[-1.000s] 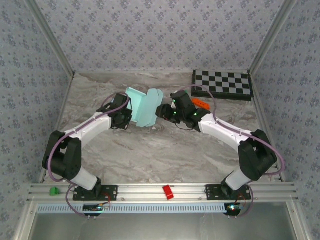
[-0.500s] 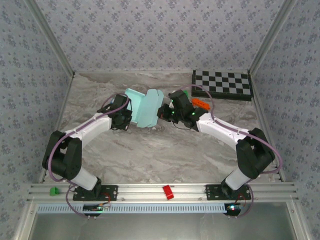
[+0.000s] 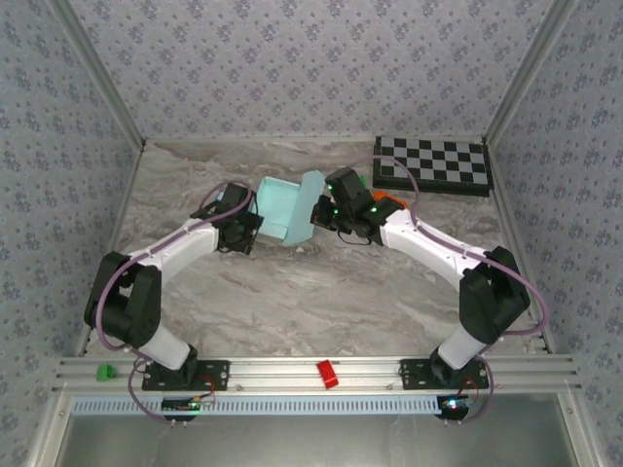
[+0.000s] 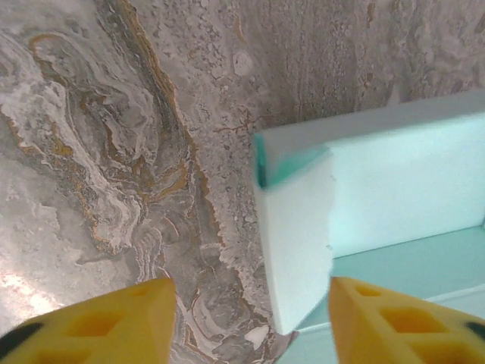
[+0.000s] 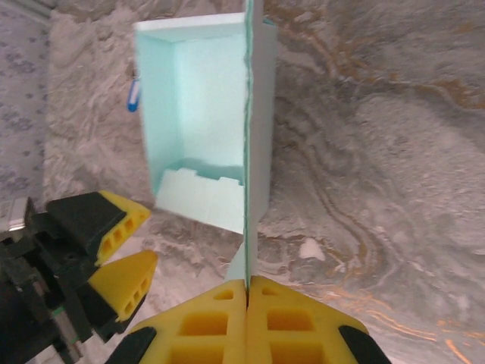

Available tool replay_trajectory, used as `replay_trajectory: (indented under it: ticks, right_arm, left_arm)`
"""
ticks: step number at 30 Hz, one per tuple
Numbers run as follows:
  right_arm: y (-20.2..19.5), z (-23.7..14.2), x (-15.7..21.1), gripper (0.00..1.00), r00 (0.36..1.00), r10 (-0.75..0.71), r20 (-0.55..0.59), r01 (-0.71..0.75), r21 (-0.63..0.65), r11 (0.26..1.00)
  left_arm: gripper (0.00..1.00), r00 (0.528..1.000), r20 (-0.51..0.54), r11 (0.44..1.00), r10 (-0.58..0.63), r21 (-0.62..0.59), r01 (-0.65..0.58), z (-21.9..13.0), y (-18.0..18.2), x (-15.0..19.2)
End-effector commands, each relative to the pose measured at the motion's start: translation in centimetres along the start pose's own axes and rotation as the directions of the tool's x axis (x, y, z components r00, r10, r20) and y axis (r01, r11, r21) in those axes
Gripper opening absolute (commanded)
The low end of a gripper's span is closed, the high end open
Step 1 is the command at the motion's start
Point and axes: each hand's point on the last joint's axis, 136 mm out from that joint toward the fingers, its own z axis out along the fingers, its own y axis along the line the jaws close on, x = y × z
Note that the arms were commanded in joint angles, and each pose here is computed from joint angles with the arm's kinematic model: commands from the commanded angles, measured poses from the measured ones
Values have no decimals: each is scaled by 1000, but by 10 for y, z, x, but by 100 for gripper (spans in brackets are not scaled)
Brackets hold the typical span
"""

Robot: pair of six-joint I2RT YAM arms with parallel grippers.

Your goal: Fold the paper box

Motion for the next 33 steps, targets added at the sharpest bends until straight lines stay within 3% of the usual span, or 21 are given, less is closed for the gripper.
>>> replay_trajectory:
  ticks: [1,9,16,23,27,33]
  right_arm:
    - [-19,-4,-4,0,1000,-21,7,20,136,990]
    - [-21,-12,-6,0,987,-131,-93,147,190,971]
    - [-24,-30,-14,0,931,-295,-215,335,182,925]
    - [-32,-46,-21,0,754,-577,-314,642,165,749]
    - [-28,-49,-17,0,653,-675,-342,736,77,673]
    - [-18,-43,-12,0,496,-793,-355,820,-108,562]
  left_arm:
    - [62,998,-39,998,50,51,-48,-4,-22,9]
    - [78,973,10,967,232,108,-232,-21,-34,4]
    - [78,881,87,880,464,64,-470,-38,-42,-21]
    - [75,720,97,715,687,84,-694,-41,-57,-40]
    - [71,653,99,644,751,108,-757,-38,-63,-47]
    - [55,615,15,612,789,87,-786,-14,-54,-51]
